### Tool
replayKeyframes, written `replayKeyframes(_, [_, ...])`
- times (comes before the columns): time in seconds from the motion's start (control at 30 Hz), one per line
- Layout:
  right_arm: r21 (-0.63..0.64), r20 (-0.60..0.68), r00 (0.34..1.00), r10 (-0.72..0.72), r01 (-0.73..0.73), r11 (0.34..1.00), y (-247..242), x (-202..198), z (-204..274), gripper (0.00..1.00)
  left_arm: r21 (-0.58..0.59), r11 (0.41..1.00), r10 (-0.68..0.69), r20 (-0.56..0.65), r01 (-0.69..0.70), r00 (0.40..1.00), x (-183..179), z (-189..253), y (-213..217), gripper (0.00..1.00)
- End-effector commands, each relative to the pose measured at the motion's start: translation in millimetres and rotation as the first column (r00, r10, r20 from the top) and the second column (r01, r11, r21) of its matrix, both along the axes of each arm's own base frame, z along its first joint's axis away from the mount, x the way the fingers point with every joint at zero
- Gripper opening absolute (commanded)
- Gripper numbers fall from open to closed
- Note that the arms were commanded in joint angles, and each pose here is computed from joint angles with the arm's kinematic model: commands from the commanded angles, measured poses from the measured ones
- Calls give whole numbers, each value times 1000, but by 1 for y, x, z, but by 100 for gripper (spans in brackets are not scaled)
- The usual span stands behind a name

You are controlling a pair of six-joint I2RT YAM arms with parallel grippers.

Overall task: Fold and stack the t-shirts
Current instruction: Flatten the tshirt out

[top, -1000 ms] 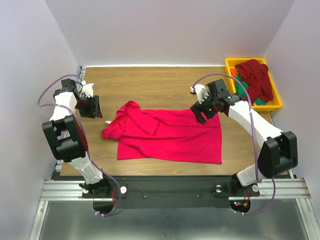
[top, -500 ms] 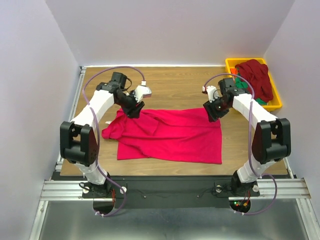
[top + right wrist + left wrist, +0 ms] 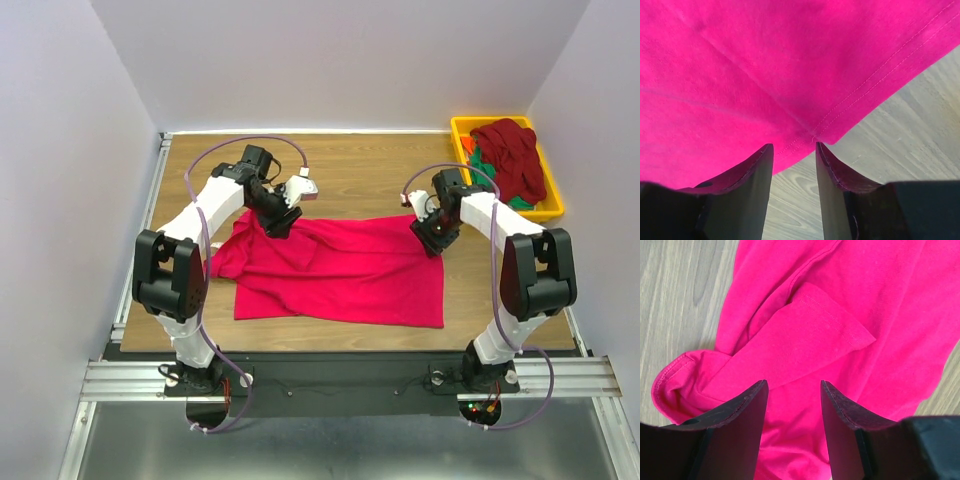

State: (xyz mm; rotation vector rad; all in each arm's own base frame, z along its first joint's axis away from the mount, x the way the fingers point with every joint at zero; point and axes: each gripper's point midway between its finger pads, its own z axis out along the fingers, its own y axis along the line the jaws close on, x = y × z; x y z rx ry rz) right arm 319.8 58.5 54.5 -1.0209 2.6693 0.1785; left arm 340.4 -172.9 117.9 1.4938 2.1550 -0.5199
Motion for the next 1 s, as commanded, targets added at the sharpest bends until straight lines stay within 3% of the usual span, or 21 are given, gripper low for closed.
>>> replayKeyframes(0.0, [-41,23,998,53,-52,998,-7,4,-2,44,-10,1000,-11,39,12,999,6,15,-4,57])
replayKeyframes(0.43, [-87,15,997,76,-74,993,-14,8,-22,39,2,1000,1,59,-1,998,13,18,-4,58])
replayKeyframes(0.57, [-102,9,997,82,-81,992,-17,6,-26,30,3,1000,5,62,-5,998,15,16,-3,57])
replayKeyframes(0.8, [-78,94,994,47,-40,996,-12,24,3,0,2,1000,23,92,-23,995,26,8,-6,57])
replayKeyframes(0.97, [-50,132,991,20,-13,999,-7,33,21,0,12,997,-80,46,79,996,8,-9,-17,59])
